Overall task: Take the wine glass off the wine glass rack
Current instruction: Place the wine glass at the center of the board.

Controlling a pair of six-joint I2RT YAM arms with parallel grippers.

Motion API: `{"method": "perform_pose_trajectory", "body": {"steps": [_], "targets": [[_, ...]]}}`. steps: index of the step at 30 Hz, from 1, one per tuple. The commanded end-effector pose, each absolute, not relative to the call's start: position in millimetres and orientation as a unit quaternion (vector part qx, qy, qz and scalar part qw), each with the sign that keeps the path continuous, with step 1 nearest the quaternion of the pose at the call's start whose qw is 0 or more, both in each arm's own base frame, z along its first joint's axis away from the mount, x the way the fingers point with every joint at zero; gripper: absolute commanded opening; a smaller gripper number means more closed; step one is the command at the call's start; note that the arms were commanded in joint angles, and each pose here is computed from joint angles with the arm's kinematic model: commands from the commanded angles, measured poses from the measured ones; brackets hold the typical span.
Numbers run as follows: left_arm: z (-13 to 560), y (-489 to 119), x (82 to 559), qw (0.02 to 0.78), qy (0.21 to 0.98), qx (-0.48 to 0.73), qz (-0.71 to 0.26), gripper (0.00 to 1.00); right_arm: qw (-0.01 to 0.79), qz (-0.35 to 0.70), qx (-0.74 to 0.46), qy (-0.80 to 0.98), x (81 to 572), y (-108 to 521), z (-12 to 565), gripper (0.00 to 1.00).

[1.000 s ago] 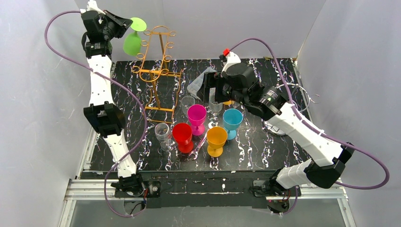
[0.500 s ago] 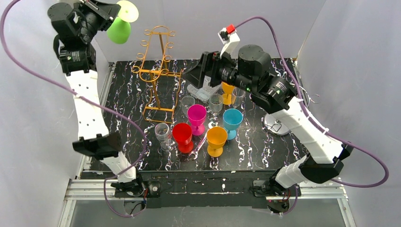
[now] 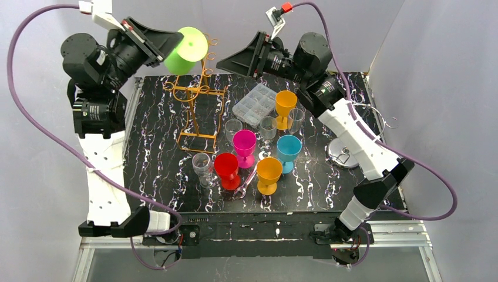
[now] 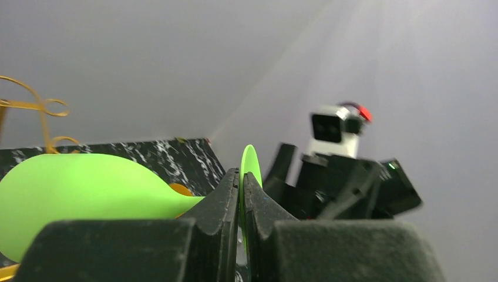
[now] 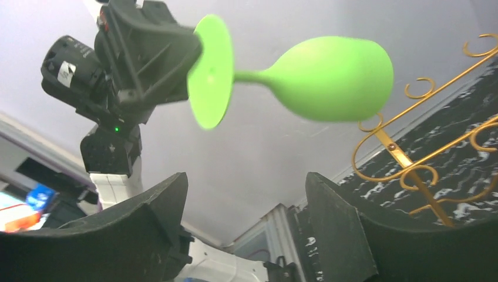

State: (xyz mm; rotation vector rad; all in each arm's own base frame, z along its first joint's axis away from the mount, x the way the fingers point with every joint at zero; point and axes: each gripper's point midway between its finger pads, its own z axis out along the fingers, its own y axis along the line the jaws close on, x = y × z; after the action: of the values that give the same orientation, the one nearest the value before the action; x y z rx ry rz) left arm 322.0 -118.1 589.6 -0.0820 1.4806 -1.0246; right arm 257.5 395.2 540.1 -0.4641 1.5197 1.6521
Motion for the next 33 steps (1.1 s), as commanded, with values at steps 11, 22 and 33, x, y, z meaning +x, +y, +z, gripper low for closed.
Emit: {"method": "perform_pose_trajectory", "body": {"steps": [11, 22, 33], "targets": [[553.9, -186.9, 277.9, 0.561, 0.677, 0.06, -0.473, 0.0, 0.366, 0.748, -0.168, 0.527, 231.1, 378.0, 565.0, 0.65], [547.5, -189.0, 281.8, 0.564, 0.684, 0.067, -0.458, 0.0, 0.36, 0.753, -0.144, 0.532, 233.0, 368.0, 561.8, 0.16], [557.1, -192.3, 282.1, 0.564, 0.682, 0.083, -0.458, 0.6, 0.306, 0.808, -0.11, 0.491, 244.3, 340.1, 594.1, 0.01]]}}
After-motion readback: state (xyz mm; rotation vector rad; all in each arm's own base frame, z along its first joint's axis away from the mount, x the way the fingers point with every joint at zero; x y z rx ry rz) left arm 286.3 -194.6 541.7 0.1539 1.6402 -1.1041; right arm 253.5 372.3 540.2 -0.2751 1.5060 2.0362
